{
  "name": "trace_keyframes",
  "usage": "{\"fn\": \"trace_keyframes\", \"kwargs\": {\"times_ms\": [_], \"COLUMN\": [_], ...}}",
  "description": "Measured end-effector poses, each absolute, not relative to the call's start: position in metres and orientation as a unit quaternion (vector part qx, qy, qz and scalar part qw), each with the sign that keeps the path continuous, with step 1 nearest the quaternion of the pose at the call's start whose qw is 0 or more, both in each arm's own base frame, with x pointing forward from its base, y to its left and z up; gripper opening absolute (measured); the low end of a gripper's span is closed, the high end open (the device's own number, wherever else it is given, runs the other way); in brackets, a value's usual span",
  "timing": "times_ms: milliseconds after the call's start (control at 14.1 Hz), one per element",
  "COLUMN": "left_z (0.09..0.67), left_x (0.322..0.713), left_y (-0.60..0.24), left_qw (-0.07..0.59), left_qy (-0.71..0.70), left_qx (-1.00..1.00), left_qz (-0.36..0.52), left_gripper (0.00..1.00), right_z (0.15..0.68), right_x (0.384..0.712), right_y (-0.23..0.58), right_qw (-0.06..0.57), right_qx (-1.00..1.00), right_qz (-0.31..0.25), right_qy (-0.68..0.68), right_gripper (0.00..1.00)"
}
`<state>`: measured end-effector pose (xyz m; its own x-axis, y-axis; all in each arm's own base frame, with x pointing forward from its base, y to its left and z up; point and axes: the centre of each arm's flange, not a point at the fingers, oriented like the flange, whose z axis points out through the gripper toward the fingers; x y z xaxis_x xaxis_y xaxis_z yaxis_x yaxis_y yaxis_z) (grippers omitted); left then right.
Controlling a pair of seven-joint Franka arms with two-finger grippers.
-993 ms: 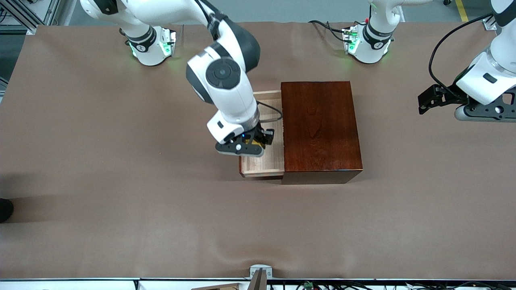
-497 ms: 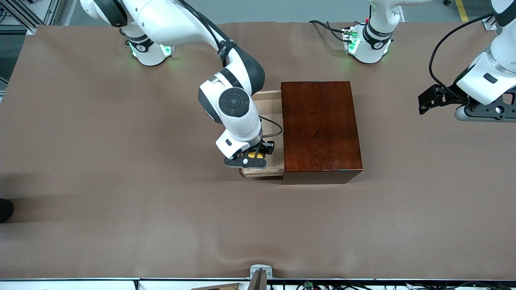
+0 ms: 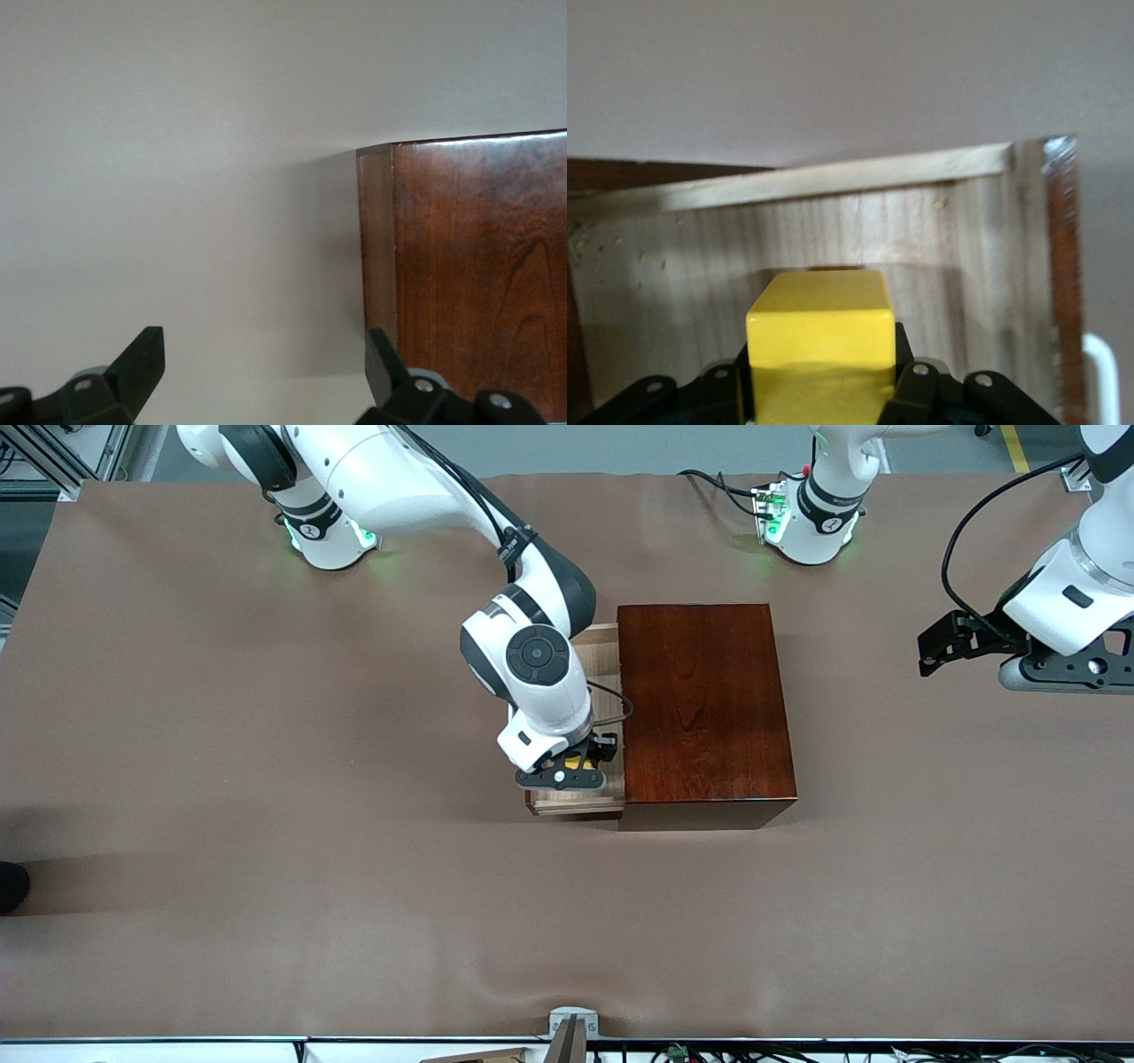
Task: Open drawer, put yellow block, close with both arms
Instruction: 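Open the right gripper to drop the cube and withdraw it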
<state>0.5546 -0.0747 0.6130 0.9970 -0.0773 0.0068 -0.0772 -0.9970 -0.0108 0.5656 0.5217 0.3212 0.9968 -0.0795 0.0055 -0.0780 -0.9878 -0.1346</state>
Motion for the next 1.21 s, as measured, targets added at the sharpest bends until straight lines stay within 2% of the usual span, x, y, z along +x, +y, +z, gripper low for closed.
{"fn": "trace_keyframes", "kwargs": {"times_ms": [71,355,426,568,780,993,1206], "left_z": [0.613,0.613,0.613,0.613,0.613,0.613,0.614], "left_x": [0.555,0.555,0.555,0.555,0.555,0.555,0.555], "left_y": [-0.075,-0.074,-0.074,-0.074,-0.074,-0.073,-0.073], "left_qw": [0.004,0.004,0.004,0.004,0.004,0.003,0.003], "left_qy": [0.038,0.038,0.038,0.038,0.037,0.037,0.037], "left_qx": [-0.999,-0.999,-0.999,-0.999,-0.999,-0.999,-0.999], "left_qz": [-0.004,-0.004,-0.004,-0.004,-0.004,-0.004,-0.004], "left_gripper": [1.0,1.0,1.0,1.0,1.0,1.0,1.0], "right_z": [0.32,0.328,0.337,0.363,0.439,0.518,0.579], "right_x": [0.565,0.571,0.573,0.573,0.582,0.589,0.593], "right_y": [0.523,0.517,0.514,0.507,0.473,0.412,0.324], "right_qw": [0.071,0.075,0.076,0.067,0.068,0.066,0.03], "right_qx": [-0.997,-0.996,-0.996,-0.996,-0.994,-0.992,-0.99], "right_qz": [-0.001,-0.006,-0.007,0.001,0.001,0.001,0.012], "right_qy": [0.043,0.052,0.053,0.058,0.081,0.112,0.136], "right_gripper": [0.6,0.97,1.0,1.0,1.0,1.0,1.0]}}
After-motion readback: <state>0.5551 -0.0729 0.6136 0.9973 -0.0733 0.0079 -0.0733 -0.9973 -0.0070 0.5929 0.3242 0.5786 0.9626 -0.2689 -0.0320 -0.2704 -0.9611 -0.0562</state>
